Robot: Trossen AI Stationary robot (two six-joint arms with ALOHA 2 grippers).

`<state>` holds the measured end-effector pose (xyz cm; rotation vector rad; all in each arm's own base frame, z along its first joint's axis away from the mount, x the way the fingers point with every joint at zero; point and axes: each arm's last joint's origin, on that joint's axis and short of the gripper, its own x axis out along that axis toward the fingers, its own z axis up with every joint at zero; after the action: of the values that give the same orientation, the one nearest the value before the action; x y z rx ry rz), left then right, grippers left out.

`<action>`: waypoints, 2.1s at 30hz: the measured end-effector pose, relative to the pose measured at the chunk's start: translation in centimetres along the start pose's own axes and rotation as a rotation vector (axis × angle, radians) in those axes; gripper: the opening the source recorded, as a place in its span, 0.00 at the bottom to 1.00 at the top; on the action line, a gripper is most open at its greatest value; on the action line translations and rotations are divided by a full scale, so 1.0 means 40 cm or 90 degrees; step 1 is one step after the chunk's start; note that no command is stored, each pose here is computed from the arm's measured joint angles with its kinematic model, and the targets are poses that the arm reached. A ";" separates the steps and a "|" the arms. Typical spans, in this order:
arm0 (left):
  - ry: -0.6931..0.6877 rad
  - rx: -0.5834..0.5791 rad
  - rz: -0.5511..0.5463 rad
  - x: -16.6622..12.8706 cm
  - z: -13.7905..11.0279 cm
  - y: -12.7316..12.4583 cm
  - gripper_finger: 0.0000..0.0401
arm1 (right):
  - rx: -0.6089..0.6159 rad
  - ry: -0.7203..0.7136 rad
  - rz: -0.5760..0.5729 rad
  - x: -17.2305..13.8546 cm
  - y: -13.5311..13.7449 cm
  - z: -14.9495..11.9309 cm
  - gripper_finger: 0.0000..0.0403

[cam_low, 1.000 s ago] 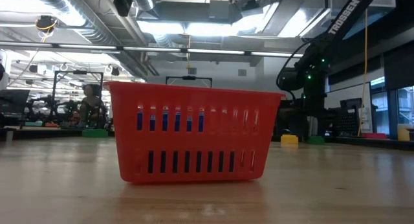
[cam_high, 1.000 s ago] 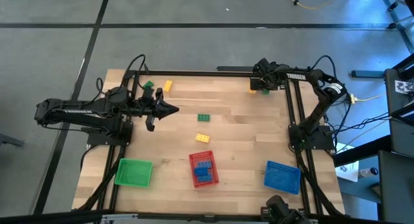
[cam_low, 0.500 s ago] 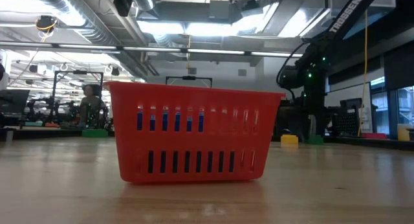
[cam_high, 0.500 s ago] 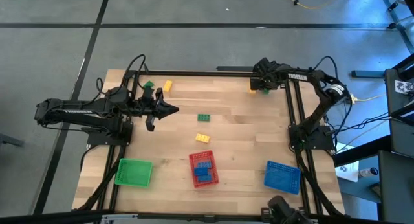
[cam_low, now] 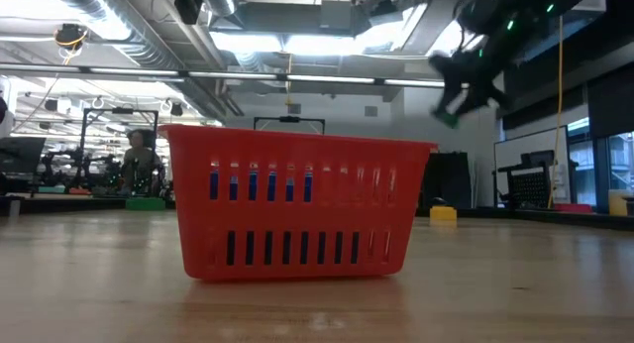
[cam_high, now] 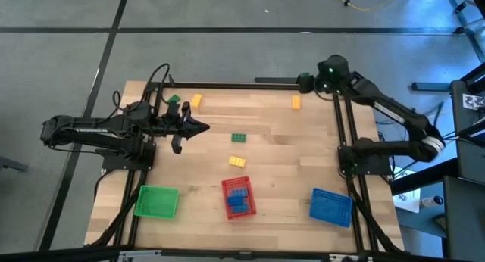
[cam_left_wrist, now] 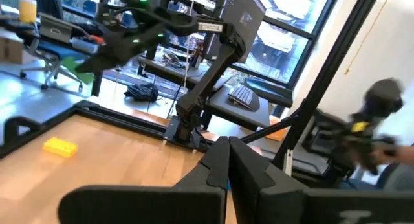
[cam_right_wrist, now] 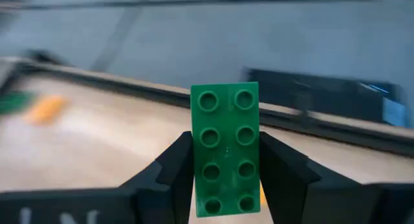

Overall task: Sort & place blocks by color
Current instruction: Put the top right green game piece into the blue bin

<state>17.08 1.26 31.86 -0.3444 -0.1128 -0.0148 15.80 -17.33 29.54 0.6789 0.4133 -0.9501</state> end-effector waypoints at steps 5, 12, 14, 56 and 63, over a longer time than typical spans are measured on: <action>0.001 0.032 -0.003 0.000 0.000 0.000 0.00 | -0.069 0.000 0.151 -0.068 0.107 -0.044 0.35; 0.003 0.032 -0.009 0.000 -0.001 -0.001 0.00 | -0.150 -0.011 0.341 -0.117 0.279 -0.134 0.35; 0.003 0.032 -0.009 0.001 -0.001 -0.001 0.00 | -0.158 -0.045 0.397 -0.133 0.321 -0.148 0.35; -0.032 0.037 -0.001 0.109 -0.014 -0.053 0.00 | -0.285 0.321 0.531 -0.357 0.421 -0.312 0.35; -0.030 0.034 -0.007 0.109 -0.014 -0.053 0.00 | -0.216 0.588 0.367 -0.413 0.348 -0.510 0.35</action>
<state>21.39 -0.91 32.55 -0.2908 -0.1614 -0.0152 18.22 12.29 29.48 0.8333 1.0906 0.0381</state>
